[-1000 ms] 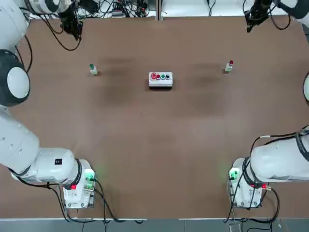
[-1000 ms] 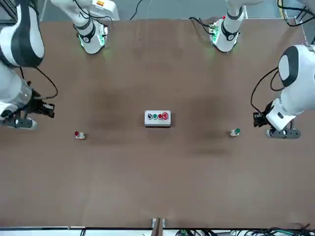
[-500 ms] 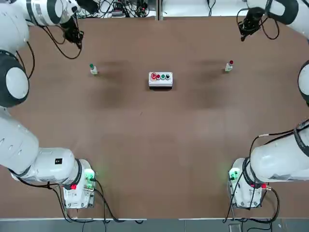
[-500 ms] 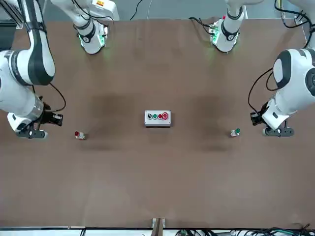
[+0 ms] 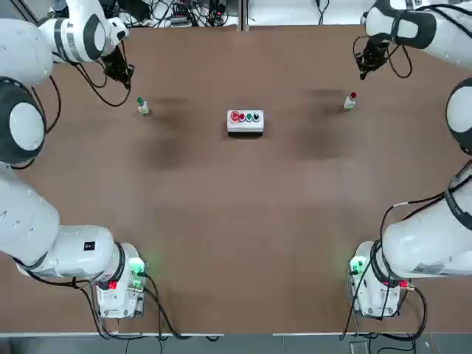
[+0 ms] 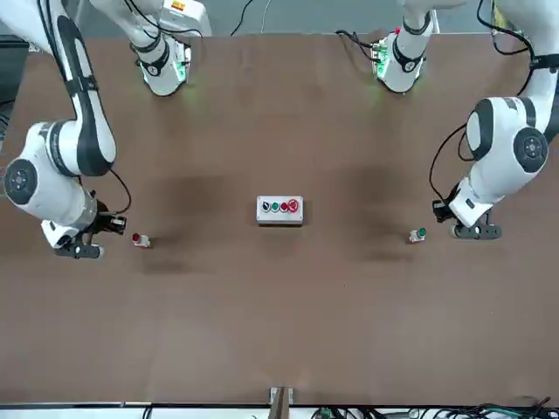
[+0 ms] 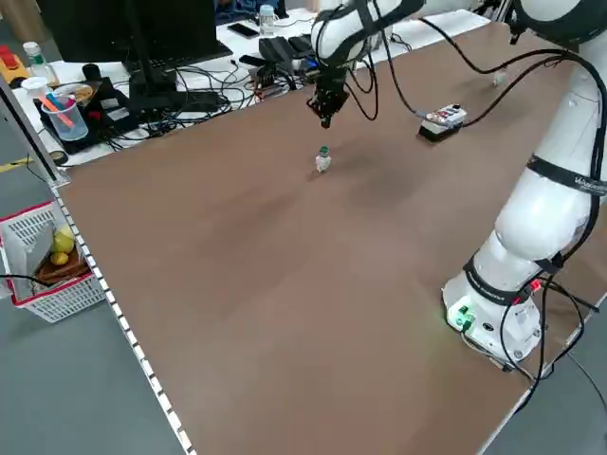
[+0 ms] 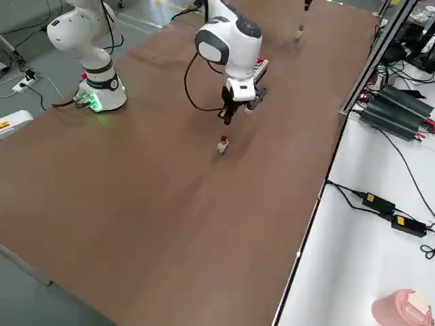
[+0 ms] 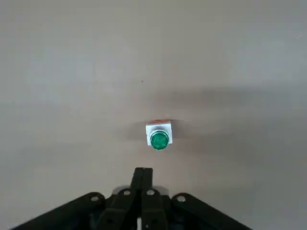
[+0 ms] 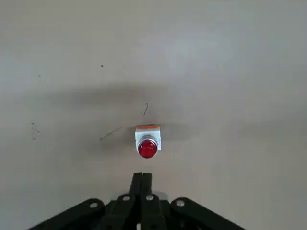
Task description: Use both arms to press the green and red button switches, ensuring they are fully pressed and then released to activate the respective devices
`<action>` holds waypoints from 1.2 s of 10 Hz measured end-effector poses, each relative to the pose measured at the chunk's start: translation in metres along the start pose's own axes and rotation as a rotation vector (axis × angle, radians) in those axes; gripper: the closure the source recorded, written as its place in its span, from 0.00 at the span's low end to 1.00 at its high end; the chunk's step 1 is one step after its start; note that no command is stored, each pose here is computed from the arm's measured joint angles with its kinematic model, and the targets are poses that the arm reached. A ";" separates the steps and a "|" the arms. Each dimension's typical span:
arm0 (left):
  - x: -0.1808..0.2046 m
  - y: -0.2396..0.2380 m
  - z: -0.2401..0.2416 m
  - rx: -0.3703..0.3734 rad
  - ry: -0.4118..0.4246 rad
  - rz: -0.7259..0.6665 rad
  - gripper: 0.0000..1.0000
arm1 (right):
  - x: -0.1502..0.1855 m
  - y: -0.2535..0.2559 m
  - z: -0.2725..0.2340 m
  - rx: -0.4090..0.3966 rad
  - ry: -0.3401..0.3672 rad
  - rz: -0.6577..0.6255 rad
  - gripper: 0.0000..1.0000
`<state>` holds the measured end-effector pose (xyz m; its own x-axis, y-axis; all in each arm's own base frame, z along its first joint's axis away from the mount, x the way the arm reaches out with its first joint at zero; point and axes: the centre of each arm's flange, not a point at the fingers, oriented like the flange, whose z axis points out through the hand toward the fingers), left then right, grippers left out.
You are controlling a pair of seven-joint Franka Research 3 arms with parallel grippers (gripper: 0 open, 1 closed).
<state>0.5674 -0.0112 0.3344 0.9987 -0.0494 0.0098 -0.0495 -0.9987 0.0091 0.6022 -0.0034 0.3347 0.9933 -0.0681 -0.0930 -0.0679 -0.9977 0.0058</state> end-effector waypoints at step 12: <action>0.006 0.012 0.063 -0.009 0.047 0.020 0.99 | 0.003 -0.001 0.061 -0.002 -0.001 -0.011 0.99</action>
<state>0.5738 -0.0243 0.2721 0.9960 -0.0689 0.0572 -0.0699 -0.9974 0.0173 0.5997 -0.0025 0.2740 0.9939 -0.0571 -0.0942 -0.0567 -0.9984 0.0069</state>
